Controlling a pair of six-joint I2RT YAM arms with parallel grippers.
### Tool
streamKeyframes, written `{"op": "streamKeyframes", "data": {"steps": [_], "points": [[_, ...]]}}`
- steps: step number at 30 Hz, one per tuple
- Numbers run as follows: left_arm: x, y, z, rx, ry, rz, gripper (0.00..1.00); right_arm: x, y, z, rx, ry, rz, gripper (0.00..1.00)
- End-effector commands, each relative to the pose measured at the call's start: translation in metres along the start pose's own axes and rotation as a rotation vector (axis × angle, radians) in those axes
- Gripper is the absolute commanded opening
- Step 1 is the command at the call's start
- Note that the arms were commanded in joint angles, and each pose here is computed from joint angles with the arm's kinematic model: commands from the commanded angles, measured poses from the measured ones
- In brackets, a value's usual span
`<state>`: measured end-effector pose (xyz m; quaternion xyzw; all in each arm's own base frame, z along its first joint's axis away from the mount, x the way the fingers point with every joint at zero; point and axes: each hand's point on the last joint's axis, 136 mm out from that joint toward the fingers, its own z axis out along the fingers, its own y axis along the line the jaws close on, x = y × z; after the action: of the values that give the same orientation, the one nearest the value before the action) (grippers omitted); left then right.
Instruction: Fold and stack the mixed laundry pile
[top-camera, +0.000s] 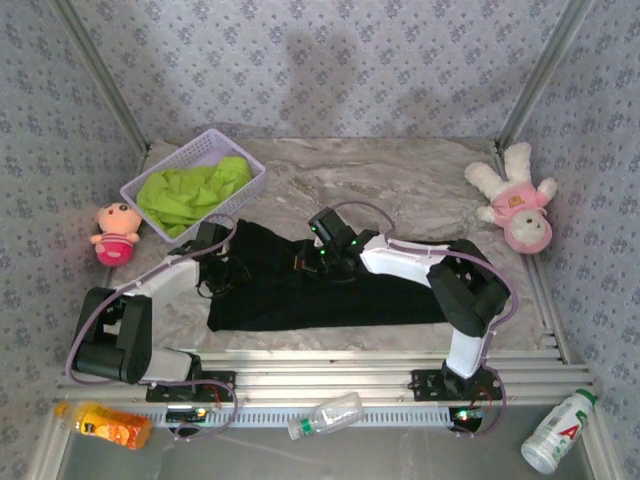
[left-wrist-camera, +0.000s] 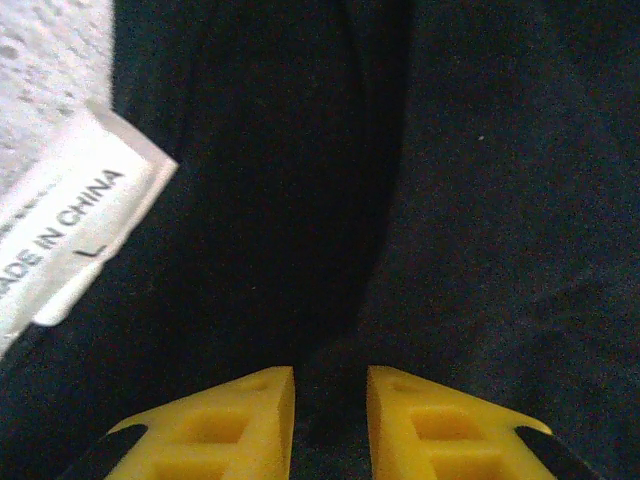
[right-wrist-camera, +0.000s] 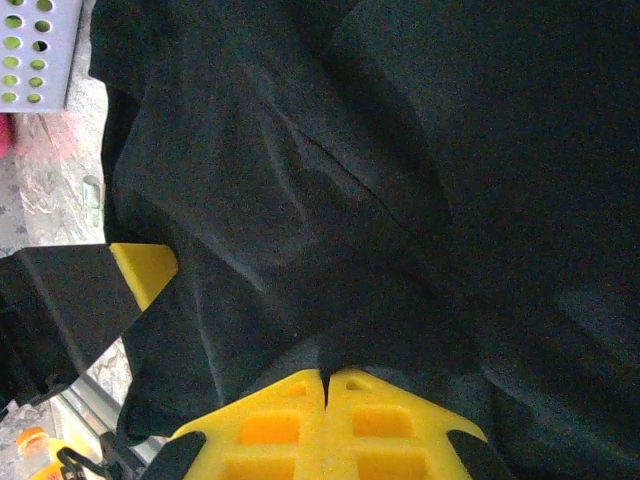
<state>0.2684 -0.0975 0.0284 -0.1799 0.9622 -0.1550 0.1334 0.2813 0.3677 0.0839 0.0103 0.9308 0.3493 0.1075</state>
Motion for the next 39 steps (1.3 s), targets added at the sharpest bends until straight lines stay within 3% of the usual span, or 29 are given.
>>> {"op": "streamKeyframes", "data": {"steps": [1,8,18,24,35,39], "points": [[-0.001,-0.001,0.005,-0.01,-0.004,0.0,0.22,0.001,0.0,-0.005,0.001,-0.009,0.013,0.01],[-0.003,-0.004,-0.005,-0.008,-0.012,0.014,0.0,0.002,-0.001,-0.007,0.001,-0.016,0.015,0.01],[-0.016,-0.025,-0.046,0.039,-0.054,-0.001,0.0,0.0,-0.003,-0.007,0.003,-0.026,0.021,0.01],[-0.013,-0.027,-0.052,0.048,-0.045,0.003,0.0,0.0,-0.001,-0.01,0.002,-0.031,0.031,0.01],[0.04,-0.01,-0.103,0.035,0.073,0.024,0.0,0.027,-0.009,-0.036,0.024,0.033,0.145,0.0],[0.066,0.004,-0.099,0.002,0.163,-0.002,0.0,0.054,-0.011,-0.039,0.046,0.12,0.157,0.01]]}}
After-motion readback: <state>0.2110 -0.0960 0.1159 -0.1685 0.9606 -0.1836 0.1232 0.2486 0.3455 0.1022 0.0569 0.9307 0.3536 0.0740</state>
